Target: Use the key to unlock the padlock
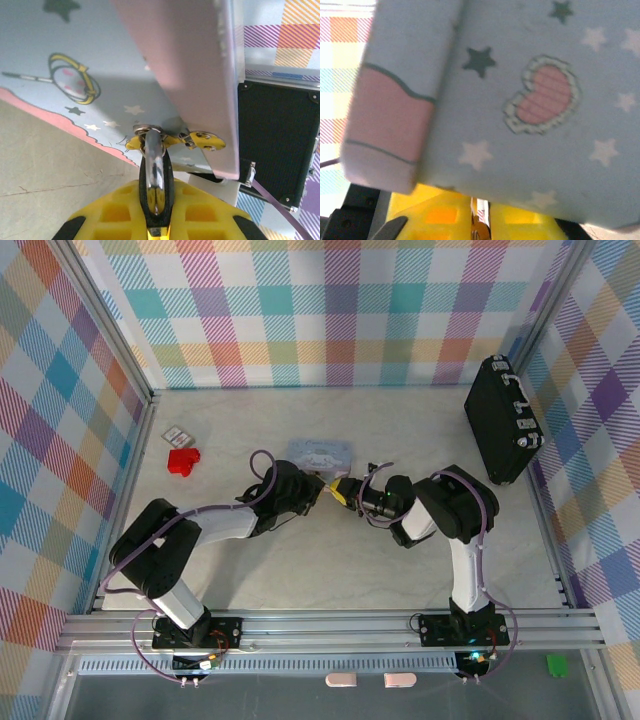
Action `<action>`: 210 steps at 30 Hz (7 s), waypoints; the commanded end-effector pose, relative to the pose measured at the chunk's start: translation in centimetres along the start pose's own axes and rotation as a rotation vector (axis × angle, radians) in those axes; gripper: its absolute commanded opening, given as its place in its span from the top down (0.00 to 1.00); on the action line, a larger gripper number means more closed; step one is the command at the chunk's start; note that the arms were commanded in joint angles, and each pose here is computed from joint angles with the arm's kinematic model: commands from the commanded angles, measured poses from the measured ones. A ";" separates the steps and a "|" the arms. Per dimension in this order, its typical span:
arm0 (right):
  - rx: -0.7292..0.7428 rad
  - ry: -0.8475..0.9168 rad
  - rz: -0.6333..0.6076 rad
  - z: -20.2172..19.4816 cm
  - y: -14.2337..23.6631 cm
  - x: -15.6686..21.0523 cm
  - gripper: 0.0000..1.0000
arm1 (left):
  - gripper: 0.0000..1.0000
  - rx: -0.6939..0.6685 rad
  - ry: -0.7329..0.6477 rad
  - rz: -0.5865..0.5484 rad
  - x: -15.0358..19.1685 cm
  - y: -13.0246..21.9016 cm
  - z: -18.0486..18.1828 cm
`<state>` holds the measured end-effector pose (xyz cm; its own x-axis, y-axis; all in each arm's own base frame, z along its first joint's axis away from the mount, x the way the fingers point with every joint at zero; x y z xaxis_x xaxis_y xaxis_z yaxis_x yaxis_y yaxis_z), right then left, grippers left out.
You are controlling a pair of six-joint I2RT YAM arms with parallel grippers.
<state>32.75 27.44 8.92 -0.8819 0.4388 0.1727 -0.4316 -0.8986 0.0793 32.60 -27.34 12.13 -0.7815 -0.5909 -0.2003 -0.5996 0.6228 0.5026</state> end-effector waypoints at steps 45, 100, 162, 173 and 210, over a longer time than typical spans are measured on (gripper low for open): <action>0.054 -0.095 -0.030 0.5 -0.1 2.3 1.00 | 1.00 0.295 -0.040 0.159 6.0 -0.3 -8.3; 0.135 -0.097 -0.100 -0.3 2.7 2.0 0.85 | 1.00 0.070 -0.036 0.096 2.3 -0.6 -1.4; 0.310 1.400 -0.041 1.2 6.3 8.5 0.60 | 1.00 -0.148 -0.146 0.216 2.7 1.0 -1.4; 0.326 1.604 -0.102 0.2 4.0 6.9 0.59 | 1.00 -0.138 -0.150 0.238 2.9 1.5 -1.9; 0.316 1.422 -0.162 -0.9 2.0 5.6 0.95 | 1.00 -0.100 -0.188 0.249 3.4 1.7 -3.3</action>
<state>26.43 27.66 8.42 -0.3037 -0.1027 -0.9472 -0.6404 -0.7141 0.2828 29.13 -28.45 11.25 -0.9246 -0.3461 -0.1594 -0.3480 0.5968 0.7230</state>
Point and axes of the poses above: each hand's point on the last joint's axis, 136 mm out from that joint toward the fingers, its own y axis back along the fingers, its own z axis along the line the jaws close on, x = y × z, the point moved 3 cm from there along y, back along the fingers, and after that the axes turned 13 degrees about -y, right-handed, at the moved point
